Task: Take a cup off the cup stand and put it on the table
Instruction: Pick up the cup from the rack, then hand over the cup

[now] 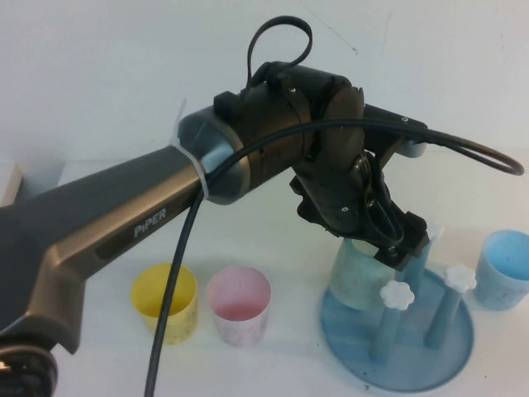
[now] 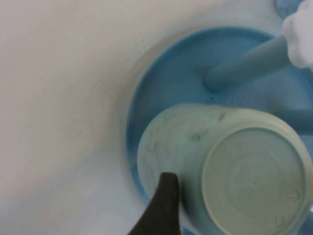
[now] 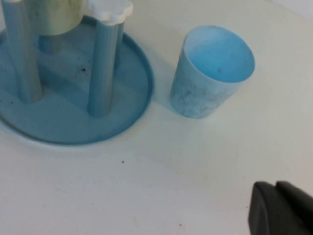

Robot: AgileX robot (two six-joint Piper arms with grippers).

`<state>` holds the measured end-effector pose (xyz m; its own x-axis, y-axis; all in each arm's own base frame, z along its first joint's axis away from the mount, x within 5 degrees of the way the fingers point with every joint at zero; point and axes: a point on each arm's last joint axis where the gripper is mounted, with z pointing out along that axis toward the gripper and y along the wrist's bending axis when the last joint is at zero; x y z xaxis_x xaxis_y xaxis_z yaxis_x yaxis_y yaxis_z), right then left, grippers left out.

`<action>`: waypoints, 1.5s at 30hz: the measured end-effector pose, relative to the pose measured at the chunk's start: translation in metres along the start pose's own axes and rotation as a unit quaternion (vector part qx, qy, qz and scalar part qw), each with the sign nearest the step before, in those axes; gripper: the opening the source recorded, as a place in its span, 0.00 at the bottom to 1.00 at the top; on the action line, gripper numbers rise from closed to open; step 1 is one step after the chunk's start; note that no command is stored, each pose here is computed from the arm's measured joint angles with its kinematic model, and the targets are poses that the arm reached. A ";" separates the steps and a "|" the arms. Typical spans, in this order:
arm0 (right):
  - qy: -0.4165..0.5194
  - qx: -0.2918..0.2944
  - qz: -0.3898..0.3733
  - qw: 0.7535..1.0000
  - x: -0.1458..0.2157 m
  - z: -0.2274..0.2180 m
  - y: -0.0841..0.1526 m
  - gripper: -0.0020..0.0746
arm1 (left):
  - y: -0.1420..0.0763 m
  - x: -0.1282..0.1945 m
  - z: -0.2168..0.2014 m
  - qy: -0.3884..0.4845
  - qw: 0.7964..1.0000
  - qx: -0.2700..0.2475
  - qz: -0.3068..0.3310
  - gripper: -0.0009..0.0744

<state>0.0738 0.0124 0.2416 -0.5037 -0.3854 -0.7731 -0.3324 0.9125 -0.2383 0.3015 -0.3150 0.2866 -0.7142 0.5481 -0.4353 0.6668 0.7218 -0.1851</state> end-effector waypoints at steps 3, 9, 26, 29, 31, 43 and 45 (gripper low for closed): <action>-0.002 0.001 -0.001 1.000 0.000 0.000 0.000 0.02 | 0.000 -0.002 0.007 -0.007 1.000 -0.007 -0.006 0.93; -0.004 0.000 -0.001 1.000 -0.001 0.000 0.000 0.02 | 0.003 -0.003 0.015 -0.006 1.000 -0.019 -0.008 0.93; -0.009 0.001 -0.004 1.000 -0.002 0.000 0.000 0.02 | 0.000 -0.006 -0.002 -0.007 1.000 -0.017 -0.005 0.72; -0.009 0.001 -0.004 1.000 -0.002 0.000 0.000 0.02 | -0.005 -0.013 -0.024 -0.021 1.000 -0.013 0.000 0.72; -0.012 0.004 -0.006 1.000 -0.002 0.000 -0.001 0.02 | -0.008 -0.017 -0.043 -0.033 0.999 -0.011 0.004 0.72; -0.076 -0.028 0.028 0.996 -0.034 -0.025 0.000 0.02 | -0.039 -0.035 -0.152 -0.133 0.989 0.068 0.018 0.72; -0.114 -0.046 0.049 0.991 -0.044 -0.035 0.003 0.02 | -0.046 -0.036 -0.167 -0.154 0.983 0.097 0.019 0.72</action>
<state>0.0670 0.0274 0.2958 -0.3475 -0.2456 -0.9049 -0.3676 0.9235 -0.1096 0.2609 -0.2972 0.4579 -0.6102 0.3980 -0.6851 0.7411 0.5924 -0.3160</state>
